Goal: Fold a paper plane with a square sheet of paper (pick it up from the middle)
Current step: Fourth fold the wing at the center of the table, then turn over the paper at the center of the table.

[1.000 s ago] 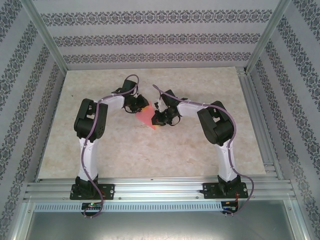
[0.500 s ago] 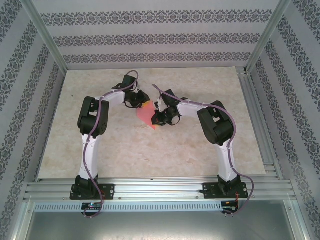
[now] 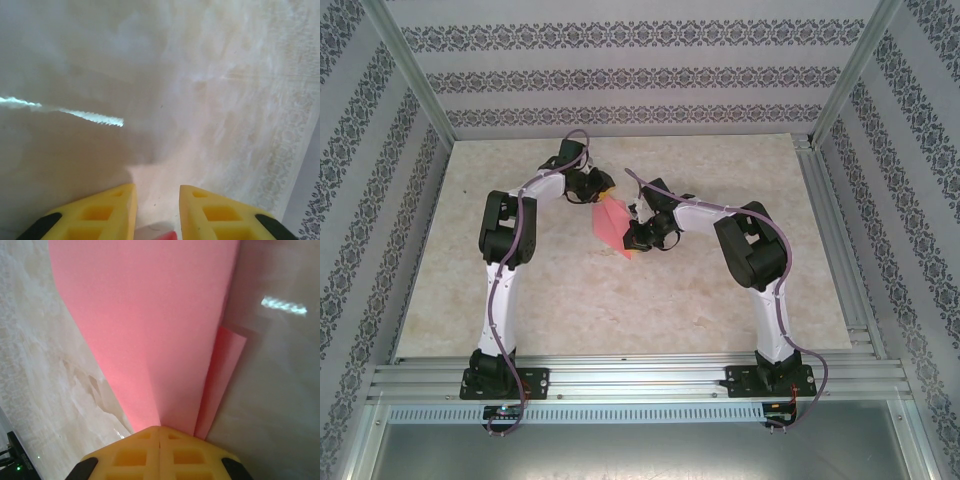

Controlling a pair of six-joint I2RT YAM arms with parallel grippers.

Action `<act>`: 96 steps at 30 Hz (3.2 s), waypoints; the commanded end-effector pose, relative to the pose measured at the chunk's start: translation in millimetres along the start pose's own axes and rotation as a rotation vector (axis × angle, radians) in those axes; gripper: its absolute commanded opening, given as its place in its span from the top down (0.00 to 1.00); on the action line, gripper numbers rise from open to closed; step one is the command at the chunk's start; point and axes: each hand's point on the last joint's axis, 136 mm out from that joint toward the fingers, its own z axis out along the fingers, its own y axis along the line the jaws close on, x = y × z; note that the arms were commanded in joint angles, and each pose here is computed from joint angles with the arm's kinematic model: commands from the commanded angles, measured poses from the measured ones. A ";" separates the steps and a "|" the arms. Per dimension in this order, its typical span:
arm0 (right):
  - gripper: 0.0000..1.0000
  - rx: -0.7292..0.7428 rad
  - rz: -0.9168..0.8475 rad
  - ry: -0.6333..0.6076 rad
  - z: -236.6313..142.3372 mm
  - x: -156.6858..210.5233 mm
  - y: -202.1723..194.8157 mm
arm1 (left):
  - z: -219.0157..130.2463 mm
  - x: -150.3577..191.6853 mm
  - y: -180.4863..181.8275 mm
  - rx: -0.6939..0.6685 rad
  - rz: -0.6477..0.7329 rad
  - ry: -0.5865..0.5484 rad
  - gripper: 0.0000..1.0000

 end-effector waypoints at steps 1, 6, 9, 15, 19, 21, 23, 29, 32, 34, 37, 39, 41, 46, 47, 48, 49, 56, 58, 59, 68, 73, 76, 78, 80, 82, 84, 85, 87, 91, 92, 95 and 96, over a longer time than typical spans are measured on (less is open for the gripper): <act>0.85 0.099 0.027 0.022 -15.1 10.3 -12.6 | -32.0 -24.1 -33.3 0.065 0.073 -0.058 0.66; 0.71 0.024 -0.027 -0.115 -58.1 -17.5 23.7 | -74.2 -22.8 -71.6 0.104 0.149 -0.092 0.63; 0.61 0.078 -0.016 -0.151 -68.2 -19.9 10.8 | -93.6 -12.9 -72.0 0.089 0.168 -0.110 0.63; 0.57 0.097 0.012 -0.121 -52.9 -12.6 -4.8 | -117.0 28.7 -52.5 0.110 0.141 -0.119 0.60; 0.58 0.107 0.012 -0.098 -37.6 -14.0 -8.0 | -122.7 62.1 -33.7 0.136 0.116 -0.087 0.59; 0.59 0.081 0.010 -0.086 -31.0 -16.0 -5.9 | -122.1 77.7 -22.3 0.118 0.118 -0.062 0.59; 0.59 0.084 0.013 -0.075 -25.4 -16.6 -6.6 | -120.9 91.2 -11.1 0.103 0.108 -0.041 0.59; 0.64 0.057 0.006 -0.048 -11.0 -17.3 -2.0 | -117.5 109.8 9.5 0.084 0.073 -0.019 0.59; 0.66 0.052 -0.002 -0.042 -7.2 -17.5 1.4 | -113.8 115.0 13.0 0.075 0.073 0.001 0.59; 0.66 0.044 -0.004 -0.043 -5.7 -18.2 3.3 | -110.3 118.8 13.5 0.076 0.077 0.011 0.59; 0.68 0.044 0.000 -0.038 -3.9 -19.3 3.0 | -101.3 124.1 13.4 0.076 0.077 0.035 0.61; 0.69 0.036 0.002 -0.040 -3.1 -19.8 4.7 | -94.4 126.5 15.7 0.072 0.070 0.046 0.63; 0.72 0.025 0.004 -0.045 -3.1 -20.7 6.4 | -87.9 127.8 18.2 0.069 0.056 0.053 0.64; 0.77 -0.002 0.008 -0.061 -4.3 -23.0 11.2 | -71.9 132.9 23.0 0.065 0.037 0.077 0.66; 0.77 -0.018 0.009 -0.061 -4.7 -23.8 14.5 | -67.7 135.4 23.8 0.065 0.037 0.086 0.66; 0.77 -0.020 0.012 -0.063 -5.1 -24.3 15.3 | -64.7 137.3 24.3 0.063 0.035 0.093 0.66; 0.77 -0.026 0.010 -0.068 -6.3 -25.5 17.2 | -61.8 138.4 26.0 0.058 0.032 0.097 0.67; 0.75 -0.017 0.017 -0.060 -5.1 -22.8 13.7 | -56.3 142.1 33.6 0.042 0.009 0.093 0.69; 0.78 -0.013 0.020 -0.057 -3.6 -21.9 11.4 | -56.6 143.0 35.2 0.036 0.008 0.090 0.69; 0.80 -0.018 0.020 -0.054 -2.9 -21.4 12.2 | -56.9 143.3 35.0 0.036 0.010 0.091 0.69; 0.99 -0.112 0.009 -0.101 -21.8 -30.5 38.2 | -81.1 139.0 31.0 0.003 0.036 0.018 0.66; 0.99 -0.197 0.034 -0.170 -45.7 -34.9 55.6 | -100.0 147.9 23.1 0.080 0.043 -0.033 0.53; 0.98 -0.236 0.052 -0.196 -51.8 -36.3 60.4 | -106.2 160.4 24.4 0.117 0.065 -0.037 0.45; 0.96 -0.239 0.066 -0.197 -50.6 -35.8 58.4 | -106.8 173.4 23.9 0.155 0.067 -0.015 0.43; 0.96 -0.246 0.074 -0.198 -49.9 -34.8 58.0 | -106.7 187.2 20.5 0.199 0.066 0.011 0.40; 0.96 -0.247 0.080 -0.201 -49.2 -34.3 56.6 | -106.5 199.6 13.0 0.252 0.068 0.040 0.38; 0.96 -0.241 0.083 -0.201 -48.2 -33.8 55.0 | -108.4 209.5 2.2 0.300 0.086 0.051 0.38; 0.96 -0.242 0.084 -0.197 -46.8 -33.4 54.2 | -109.8 211.5 -0.2 0.307 0.094 0.049 0.38; 0.95 -0.235 0.085 -0.193 -44.4 -33.0 52.3 | -113.0 214.3 -5.5 0.328 0.117 0.042 0.38; 0.95 -0.233 0.084 -0.184 -41.2 -32.1 50.7 | -108.1 215.2 -6.5 0.330 0.139 0.055 0.40; 0.95 -0.233 0.085 -0.182 -40.2 -31.8 50.4 | -103.8 215.9 -3.4 0.320 0.137 0.063 0.42; 0.95 -0.234 0.084 -0.174 -38.5 -31.4 50.0 | -96.3 216.5 -3.1 0.338 0.139 0.083 0.48; 0.95 -0.232 0.086 -0.175 -38.5 -31.6 49.6 | -94.7 216.7 -4.5 0.345 0.143 0.087 0.50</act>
